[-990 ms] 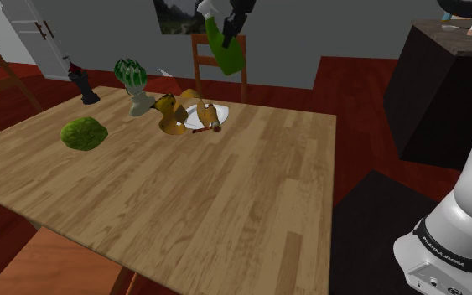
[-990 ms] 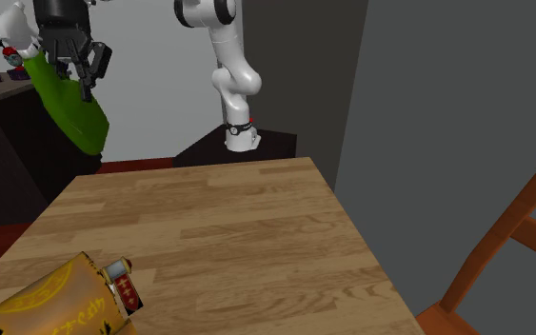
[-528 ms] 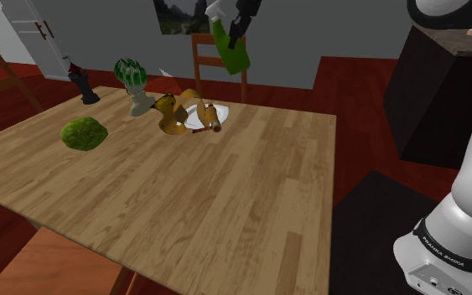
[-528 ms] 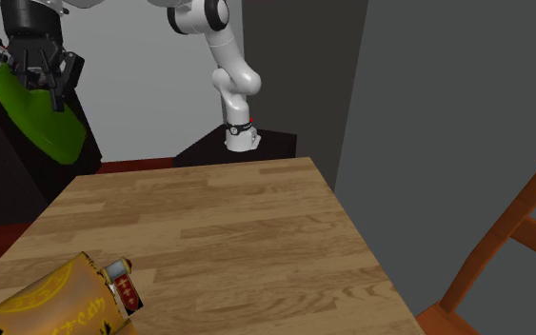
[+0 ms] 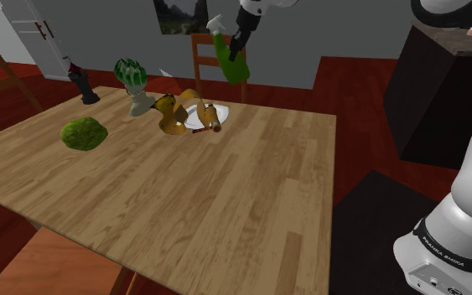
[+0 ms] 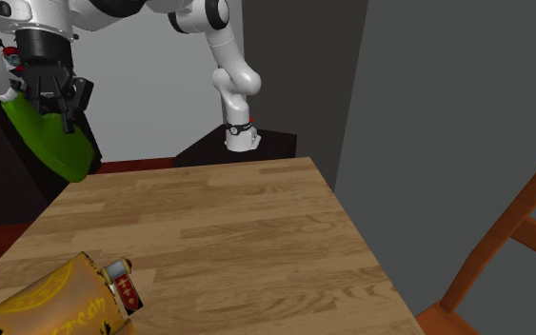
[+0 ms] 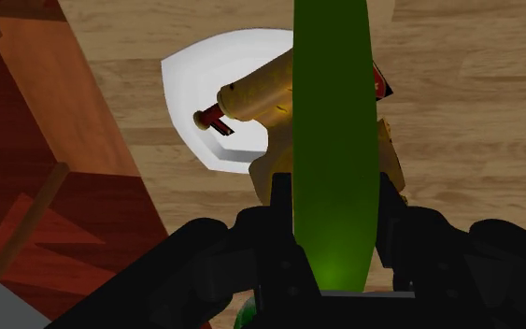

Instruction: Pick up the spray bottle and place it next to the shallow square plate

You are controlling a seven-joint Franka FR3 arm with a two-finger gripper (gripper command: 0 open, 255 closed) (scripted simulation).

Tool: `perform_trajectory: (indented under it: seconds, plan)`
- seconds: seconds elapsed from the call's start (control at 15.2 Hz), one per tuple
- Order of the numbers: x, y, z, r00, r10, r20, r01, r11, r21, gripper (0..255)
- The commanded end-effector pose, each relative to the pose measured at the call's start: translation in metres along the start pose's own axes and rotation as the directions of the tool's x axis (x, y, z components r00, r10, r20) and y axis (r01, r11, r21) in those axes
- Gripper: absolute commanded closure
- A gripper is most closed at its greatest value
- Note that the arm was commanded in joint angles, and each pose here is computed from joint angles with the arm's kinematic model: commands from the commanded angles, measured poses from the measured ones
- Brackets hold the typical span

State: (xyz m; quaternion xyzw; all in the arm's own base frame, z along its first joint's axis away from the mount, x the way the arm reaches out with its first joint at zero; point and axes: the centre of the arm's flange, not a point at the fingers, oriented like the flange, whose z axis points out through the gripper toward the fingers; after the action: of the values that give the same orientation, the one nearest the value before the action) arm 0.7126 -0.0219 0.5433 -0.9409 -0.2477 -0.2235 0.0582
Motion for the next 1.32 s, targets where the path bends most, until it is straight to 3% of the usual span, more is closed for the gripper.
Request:
perform_trajectory:
  seconds: [0.0, 1.25]
  plan:
    - [-0.005, 0.0, 0.008, 1.0, 0.0, -0.001, 0.0, 1.0, 0.0, 255]
    - [-0.05, 0.0, 0.098, 1.0, 0.0, -0.001, 0.0, 1.0, 0.0, 255]
